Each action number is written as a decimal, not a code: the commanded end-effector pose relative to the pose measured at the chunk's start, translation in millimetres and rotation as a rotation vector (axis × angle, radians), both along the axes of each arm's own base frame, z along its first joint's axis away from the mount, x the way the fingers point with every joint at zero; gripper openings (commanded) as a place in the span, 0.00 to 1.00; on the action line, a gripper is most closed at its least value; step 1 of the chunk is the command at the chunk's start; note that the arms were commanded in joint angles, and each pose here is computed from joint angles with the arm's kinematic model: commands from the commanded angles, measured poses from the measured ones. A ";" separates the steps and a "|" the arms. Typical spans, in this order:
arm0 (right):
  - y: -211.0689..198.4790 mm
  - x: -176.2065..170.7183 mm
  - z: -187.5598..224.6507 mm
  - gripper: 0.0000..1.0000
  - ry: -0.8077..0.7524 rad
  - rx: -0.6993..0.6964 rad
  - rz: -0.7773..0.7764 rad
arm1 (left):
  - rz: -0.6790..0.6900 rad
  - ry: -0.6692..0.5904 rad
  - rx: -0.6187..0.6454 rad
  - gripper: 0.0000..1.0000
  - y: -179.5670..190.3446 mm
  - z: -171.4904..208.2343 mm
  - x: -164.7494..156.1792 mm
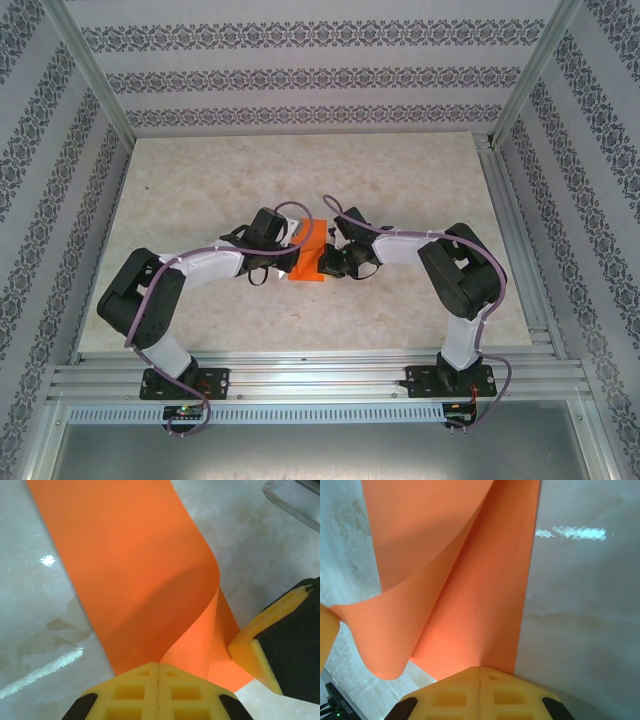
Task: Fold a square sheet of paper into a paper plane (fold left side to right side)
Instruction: Fold the triangle a second time at the center of the table.
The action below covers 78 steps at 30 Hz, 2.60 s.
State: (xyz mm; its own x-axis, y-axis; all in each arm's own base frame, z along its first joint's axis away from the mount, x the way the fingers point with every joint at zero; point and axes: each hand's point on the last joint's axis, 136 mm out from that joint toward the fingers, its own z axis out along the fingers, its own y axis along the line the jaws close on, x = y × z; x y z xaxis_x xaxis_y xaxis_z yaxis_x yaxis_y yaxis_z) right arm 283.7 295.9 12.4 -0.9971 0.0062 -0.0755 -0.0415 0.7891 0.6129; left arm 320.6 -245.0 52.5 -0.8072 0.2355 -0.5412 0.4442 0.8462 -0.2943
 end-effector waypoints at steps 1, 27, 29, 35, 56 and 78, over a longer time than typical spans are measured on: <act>-16.2 -15.3 -27.1 0.06 0.038 -0.111 0.006 | 0.028 -0.028 -0.007 0.00 1.4 5.2 18.2; -20.5 -22.2 -35.0 0.06 0.045 -0.147 0.028 | 0.034 -0.007 0.026 0.00 3.7 -16.5 40.0; -20.9 -22.7 -36.0 0.05 0.047 -0.148 0.028 | 0.034 -0.011 0.028 0.00 3.2 -16.9 41.4; -21.3 -23.7 -37.3 0.05 0.050 -0.152 0.031 | 0.049 -0.020 0.037 0.00 4.8 -16.5 47.7; -20.7 -23.8 -38.0 0.05 0.049 -0.155 0.033 | 0.062 0.018 0.085 0.00 15.4 -38.1 38.8; -19.9 -23.6 -39.2 0.05 0.054 -0.159 0.039 | 0.078 -0.009 0.109 0.00 20.9 -25.7 41.8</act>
State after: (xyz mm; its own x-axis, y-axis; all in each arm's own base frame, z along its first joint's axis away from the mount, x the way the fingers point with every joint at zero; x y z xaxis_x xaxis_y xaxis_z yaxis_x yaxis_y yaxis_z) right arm 283.3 296.2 11.4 -0.9950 -0.0185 -0.0985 -0.0743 0.7961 0.6007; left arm 358.3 -233.0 25.9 -0.8236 0.2299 -0.5185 0.3866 0.8965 -0.2166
